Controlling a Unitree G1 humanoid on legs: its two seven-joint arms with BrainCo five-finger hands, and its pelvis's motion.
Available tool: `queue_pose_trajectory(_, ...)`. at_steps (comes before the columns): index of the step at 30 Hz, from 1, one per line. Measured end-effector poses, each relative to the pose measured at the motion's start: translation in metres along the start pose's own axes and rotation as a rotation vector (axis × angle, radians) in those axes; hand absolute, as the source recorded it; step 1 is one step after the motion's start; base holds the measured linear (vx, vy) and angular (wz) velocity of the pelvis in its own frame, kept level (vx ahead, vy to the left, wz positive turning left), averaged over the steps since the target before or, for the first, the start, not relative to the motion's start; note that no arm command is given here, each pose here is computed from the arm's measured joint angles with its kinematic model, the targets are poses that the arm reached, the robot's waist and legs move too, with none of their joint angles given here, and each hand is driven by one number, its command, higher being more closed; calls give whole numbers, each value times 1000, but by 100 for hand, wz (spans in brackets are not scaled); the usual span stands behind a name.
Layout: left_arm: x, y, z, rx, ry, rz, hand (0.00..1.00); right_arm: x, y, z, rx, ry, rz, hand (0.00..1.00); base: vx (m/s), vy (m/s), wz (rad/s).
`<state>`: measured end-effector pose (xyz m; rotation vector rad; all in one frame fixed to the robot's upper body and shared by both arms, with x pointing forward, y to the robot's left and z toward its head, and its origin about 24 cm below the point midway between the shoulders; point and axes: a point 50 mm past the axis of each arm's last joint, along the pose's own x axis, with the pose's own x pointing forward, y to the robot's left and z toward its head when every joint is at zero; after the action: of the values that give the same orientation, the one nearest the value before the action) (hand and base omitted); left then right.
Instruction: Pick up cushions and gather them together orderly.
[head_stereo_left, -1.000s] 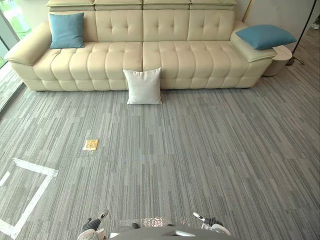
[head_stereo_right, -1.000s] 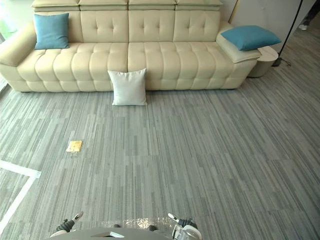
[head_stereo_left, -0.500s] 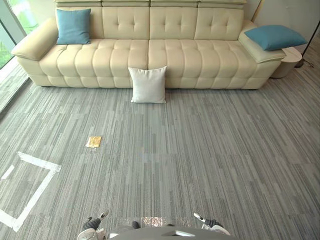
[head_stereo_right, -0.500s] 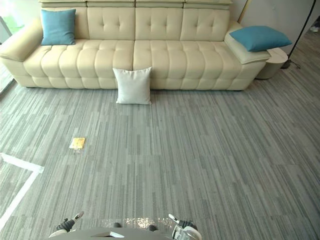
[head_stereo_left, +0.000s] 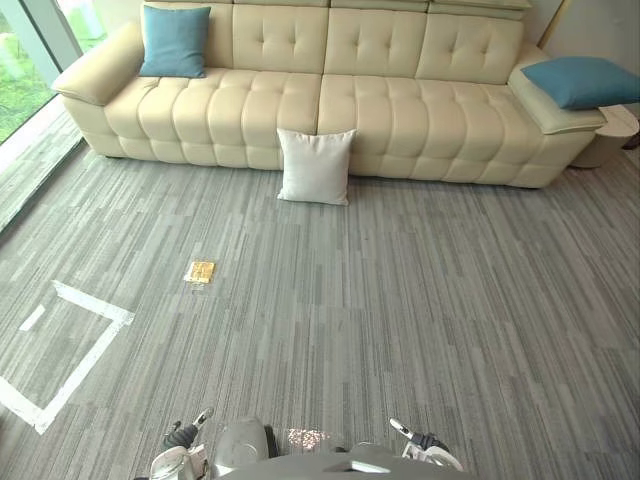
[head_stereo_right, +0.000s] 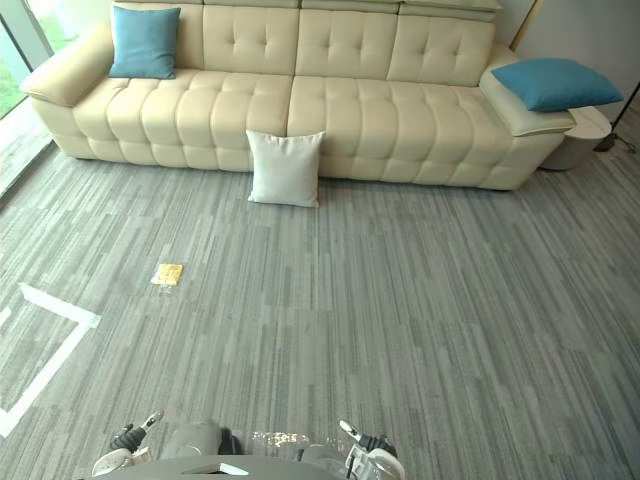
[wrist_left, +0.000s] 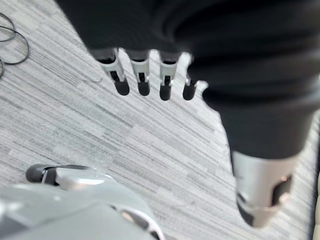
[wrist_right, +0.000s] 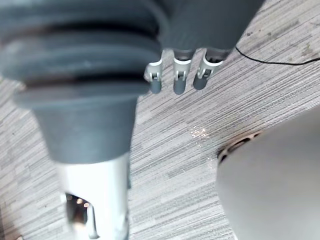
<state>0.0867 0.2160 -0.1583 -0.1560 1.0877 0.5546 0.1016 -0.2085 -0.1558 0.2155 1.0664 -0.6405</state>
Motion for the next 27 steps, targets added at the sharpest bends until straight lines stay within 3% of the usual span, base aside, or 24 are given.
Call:
queue_pose_trajectory(6, -3, 0, -13, -19, 34, 4, 0, 1, -2, 5, -16, -17, -5, 0, 255, 307, -13)
queue_pose_trajectory(12, -3, 11, -17, -52, 49, 42, 0, -4, 27, 3, -7, -6, 72, 0, 455, 255, -26)
queue_pose_trajectory(16, -3, 14, -16, -32, 44, 40, 0, -2, 24, 6, 31, -4, 65, 0, 366, 133, -41)
queue_pose_trajectory(23, -3, 16, -18, -12, 56, 37, 0, -5, 31, 18, -63, -100, 109, 0, 305, 27, -25)
queue_pose_trajectory(27, -1, -4, -6, -27, 33, -10, 0, -3, 24, 40, -43, -178, 91, 0, 461, -169, 26)
